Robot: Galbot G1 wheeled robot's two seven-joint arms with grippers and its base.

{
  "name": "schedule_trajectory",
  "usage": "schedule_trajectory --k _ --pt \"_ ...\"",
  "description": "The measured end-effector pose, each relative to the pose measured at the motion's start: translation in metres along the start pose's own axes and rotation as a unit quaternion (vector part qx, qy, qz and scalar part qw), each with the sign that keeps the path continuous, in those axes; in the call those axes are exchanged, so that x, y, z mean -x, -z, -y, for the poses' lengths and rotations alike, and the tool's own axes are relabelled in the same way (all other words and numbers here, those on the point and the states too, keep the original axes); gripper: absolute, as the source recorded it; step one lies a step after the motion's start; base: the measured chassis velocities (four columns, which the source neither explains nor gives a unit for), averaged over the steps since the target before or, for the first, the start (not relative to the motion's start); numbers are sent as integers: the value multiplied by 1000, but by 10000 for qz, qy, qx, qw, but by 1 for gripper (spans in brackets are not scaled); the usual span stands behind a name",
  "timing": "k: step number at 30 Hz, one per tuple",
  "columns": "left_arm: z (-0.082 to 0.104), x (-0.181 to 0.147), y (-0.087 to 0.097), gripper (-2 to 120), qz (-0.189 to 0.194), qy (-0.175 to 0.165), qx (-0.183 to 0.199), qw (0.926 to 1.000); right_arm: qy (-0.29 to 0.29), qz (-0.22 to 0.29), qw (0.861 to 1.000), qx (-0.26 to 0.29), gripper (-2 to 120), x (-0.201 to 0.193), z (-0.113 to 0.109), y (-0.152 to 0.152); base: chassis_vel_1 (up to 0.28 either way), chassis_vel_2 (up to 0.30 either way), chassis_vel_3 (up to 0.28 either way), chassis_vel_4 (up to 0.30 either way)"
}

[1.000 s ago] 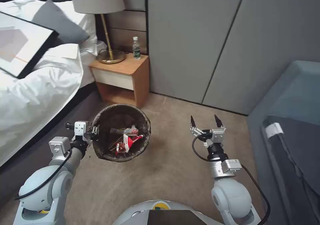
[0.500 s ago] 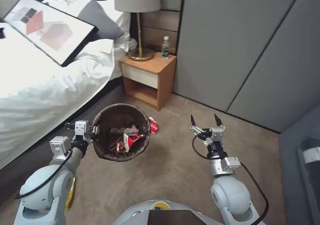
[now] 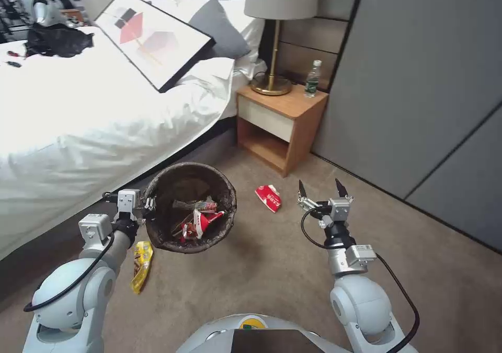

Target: Pick up the trash bin, then pick up the garbage from the floor and place it into the trash bin.

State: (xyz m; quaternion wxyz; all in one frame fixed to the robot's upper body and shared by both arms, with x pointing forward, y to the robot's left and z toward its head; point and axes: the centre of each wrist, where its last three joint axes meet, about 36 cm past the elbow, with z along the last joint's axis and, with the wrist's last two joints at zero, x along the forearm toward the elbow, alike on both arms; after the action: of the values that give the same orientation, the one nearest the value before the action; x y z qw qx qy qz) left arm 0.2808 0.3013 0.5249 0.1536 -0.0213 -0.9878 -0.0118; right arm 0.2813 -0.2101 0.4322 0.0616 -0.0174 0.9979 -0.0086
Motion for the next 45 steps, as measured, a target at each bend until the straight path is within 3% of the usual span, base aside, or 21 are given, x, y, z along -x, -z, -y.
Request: schedule_trajectory --k 12,25,45 --pt "1 1 0 3 27 -42 42 10000 -84 -264 9996 58 100 9 12 -1 34 36 29 34" --pt "1 -4 4 3 85 5 51 10000 257 -826 9962 41 100 57 34 -6 0 0 0 0" --pt "8 -10 9 3 87 137 24 9999 1373 -2192 9653 376 100 134 44 -78 0 0 0 0"
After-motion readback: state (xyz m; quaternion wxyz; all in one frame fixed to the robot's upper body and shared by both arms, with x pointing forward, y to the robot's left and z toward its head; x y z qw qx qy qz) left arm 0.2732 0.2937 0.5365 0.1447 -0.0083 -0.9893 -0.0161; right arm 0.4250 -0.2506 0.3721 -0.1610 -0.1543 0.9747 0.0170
